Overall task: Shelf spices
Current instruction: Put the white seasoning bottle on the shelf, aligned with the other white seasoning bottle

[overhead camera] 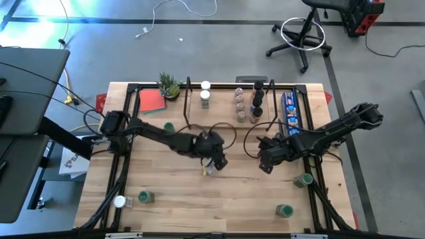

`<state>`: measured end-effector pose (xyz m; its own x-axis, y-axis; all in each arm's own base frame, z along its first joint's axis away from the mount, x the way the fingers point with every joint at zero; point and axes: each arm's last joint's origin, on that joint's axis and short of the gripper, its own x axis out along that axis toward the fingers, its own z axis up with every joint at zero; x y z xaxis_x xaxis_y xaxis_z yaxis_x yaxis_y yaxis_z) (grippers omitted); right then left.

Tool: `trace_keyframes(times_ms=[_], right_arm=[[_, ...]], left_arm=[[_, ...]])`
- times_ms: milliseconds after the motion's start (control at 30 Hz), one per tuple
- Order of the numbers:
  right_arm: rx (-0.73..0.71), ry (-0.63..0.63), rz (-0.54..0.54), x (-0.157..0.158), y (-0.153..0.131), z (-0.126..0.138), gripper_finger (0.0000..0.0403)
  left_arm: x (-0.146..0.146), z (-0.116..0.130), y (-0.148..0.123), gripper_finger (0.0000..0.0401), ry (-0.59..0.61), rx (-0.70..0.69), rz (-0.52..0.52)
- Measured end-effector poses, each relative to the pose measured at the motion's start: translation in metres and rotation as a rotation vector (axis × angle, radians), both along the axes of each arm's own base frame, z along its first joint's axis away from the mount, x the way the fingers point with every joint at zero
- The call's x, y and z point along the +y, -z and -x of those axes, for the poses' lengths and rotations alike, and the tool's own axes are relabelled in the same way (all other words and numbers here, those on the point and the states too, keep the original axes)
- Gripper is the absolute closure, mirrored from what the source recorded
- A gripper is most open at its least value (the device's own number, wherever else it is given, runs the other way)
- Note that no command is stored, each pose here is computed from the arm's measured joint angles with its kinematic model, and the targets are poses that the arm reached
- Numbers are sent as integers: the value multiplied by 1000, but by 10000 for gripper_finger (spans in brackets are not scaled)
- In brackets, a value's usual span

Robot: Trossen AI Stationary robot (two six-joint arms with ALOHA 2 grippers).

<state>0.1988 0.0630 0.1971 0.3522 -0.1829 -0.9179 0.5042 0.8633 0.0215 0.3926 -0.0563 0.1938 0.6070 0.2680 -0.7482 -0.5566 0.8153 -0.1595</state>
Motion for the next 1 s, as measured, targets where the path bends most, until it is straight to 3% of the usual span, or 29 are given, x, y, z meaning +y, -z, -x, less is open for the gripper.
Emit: trace_keyframes(times_ms=[167,267,400,533,733,1000], right_arm=[[-33,4,4,1,-1,-3,128],[-65,12,17,1,-2,-5,128],[-88,17,23,1,-2,-7,128],[-104,38,30,1,-3,-8,128],[-119,56,38,0,-3,-8,128],[-84,41,42,0,-2,-6,128]], left_arm=[[31,-5,-20,160,12,104,94],[47,-9,-25,160,31,113,195],[60,-15,-25,160,-6,138,249],[61,-21,-19,160,-8,214,250],[50,-28,9,159,-26,439,252],[47,-36,28,118,-121,468,307]])
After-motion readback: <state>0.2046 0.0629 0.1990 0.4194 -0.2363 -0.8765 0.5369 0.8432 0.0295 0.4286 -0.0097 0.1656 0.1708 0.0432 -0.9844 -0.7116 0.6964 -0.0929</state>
